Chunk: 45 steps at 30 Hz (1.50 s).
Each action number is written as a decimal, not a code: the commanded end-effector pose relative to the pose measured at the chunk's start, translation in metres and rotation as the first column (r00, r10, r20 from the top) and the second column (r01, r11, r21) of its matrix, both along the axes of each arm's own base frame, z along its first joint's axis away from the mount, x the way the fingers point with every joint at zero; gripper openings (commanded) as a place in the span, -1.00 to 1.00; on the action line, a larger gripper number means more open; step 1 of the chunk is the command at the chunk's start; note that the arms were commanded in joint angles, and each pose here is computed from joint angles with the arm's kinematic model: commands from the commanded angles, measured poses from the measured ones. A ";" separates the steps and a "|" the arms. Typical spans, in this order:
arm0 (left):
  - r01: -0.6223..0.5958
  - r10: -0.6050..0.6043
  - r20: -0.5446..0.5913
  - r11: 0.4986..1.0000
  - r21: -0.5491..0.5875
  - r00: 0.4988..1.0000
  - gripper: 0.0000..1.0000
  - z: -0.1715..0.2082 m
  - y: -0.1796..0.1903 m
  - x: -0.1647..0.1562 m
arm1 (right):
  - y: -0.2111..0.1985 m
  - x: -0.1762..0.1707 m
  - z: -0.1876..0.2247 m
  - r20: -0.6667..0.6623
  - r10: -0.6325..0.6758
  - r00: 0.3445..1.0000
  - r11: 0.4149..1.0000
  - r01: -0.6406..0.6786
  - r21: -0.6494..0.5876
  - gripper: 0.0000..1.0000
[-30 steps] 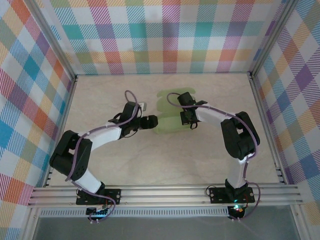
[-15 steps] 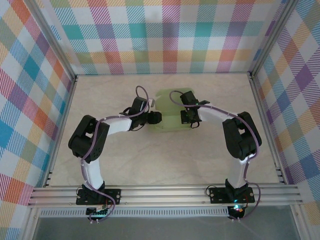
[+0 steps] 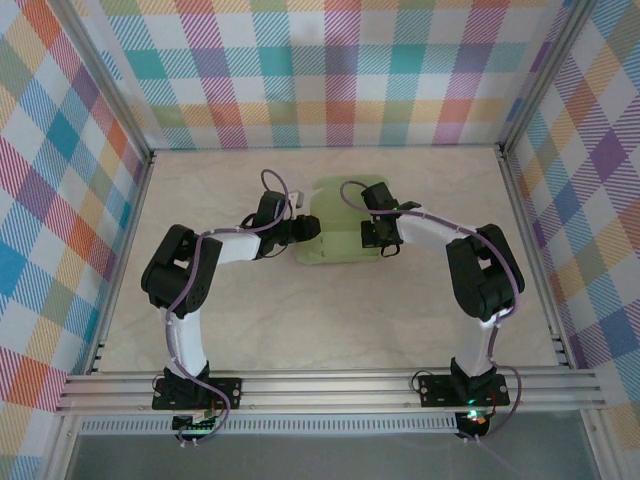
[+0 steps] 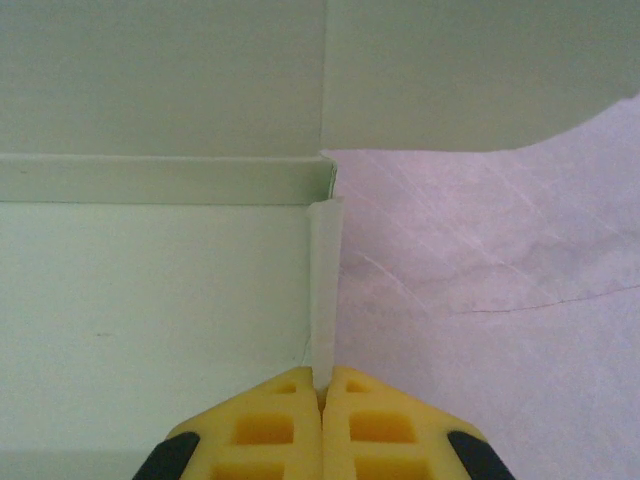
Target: Fold the paper box
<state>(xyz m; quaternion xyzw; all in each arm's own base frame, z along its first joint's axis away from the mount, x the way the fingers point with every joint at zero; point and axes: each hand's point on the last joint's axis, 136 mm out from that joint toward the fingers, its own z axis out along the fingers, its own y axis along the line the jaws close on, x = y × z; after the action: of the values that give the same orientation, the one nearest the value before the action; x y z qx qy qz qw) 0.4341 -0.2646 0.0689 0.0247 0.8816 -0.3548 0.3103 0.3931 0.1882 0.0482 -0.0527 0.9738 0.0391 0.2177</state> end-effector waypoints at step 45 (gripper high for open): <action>-0.492 0.246 -0.517 0.765 -0.415 0.819 -0.27 0.005 -0.041 0.035 | 0.031 -0.030 -0.014 -0.018 -0.013 1.000 1.000 0.013 -0.003 -1.00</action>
<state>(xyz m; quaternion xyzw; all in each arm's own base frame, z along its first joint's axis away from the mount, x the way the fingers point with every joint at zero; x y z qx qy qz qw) 0.4572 -0.2906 0.0525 -0.3112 0.8097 -0.4689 0.1661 0.3853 0.2072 0.0491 -0.0297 0.9689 0.0202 0.2447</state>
